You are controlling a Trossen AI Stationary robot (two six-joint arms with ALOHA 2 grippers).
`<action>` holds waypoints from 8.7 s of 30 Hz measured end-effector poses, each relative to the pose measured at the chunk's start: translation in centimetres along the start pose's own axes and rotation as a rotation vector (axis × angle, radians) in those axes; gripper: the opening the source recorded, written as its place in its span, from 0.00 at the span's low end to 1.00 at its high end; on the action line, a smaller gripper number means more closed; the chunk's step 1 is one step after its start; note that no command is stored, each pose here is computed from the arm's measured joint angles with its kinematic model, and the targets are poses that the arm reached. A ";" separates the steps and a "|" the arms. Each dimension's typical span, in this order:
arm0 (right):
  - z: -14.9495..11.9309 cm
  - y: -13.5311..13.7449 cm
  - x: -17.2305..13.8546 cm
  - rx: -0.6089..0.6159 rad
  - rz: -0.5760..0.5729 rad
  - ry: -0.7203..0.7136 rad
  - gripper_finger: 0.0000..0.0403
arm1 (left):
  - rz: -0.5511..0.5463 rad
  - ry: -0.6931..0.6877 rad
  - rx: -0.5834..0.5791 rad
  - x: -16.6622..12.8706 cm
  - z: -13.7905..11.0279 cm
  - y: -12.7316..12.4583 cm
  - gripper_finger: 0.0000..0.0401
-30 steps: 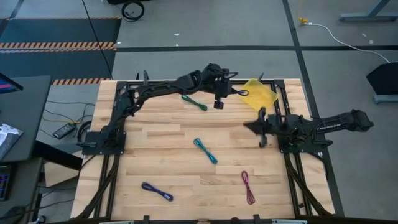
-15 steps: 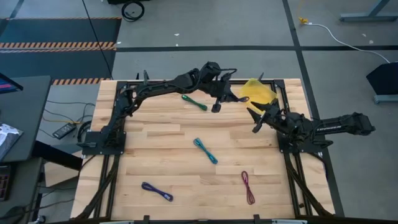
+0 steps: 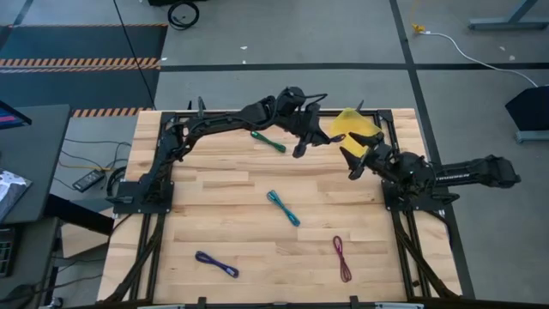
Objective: Pick and place USB-C Cables
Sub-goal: Put the violet charger cable into the yellow container, then put the green charger cable into the yellow container
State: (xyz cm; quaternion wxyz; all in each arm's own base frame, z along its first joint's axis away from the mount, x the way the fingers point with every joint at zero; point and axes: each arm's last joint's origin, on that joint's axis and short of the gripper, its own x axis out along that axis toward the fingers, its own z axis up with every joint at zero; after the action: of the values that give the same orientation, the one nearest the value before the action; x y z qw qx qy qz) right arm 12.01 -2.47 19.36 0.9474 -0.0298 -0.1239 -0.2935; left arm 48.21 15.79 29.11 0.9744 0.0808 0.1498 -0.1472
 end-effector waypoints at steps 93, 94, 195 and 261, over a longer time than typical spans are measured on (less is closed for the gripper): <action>1.5 -4.9 10.3 -0.265 -0.546 1.128 0.71 | 0.185 1.092 -0.102 -7.9 -10.2 2.7 0.12; 1.9 -4.4 10.3 -0.235 -0.511 1.087 0.71 | 0.163 1.105 -0.091 -8.1 -10.4 2.8 0.12; 6.5 0.2 11.6 -0.138 -0.026 0.452 0.62 | -0.090 0.485 -0.024 -7.9 -0.3 3.6 0.03; 1.8 -4.5 9.1 -0.352 -0.578 0.964 0.09 | 0.223 1.060 -0.351 -9.9 -2.4 1.7 0.29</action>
State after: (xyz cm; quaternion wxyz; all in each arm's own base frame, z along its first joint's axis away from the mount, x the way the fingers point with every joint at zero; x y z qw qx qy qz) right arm 16.36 -10.92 23.32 0.7593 -0.0149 0.3684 -0.5362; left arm 39.07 20.50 30.14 0.7744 -0.0044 0.6311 0.0444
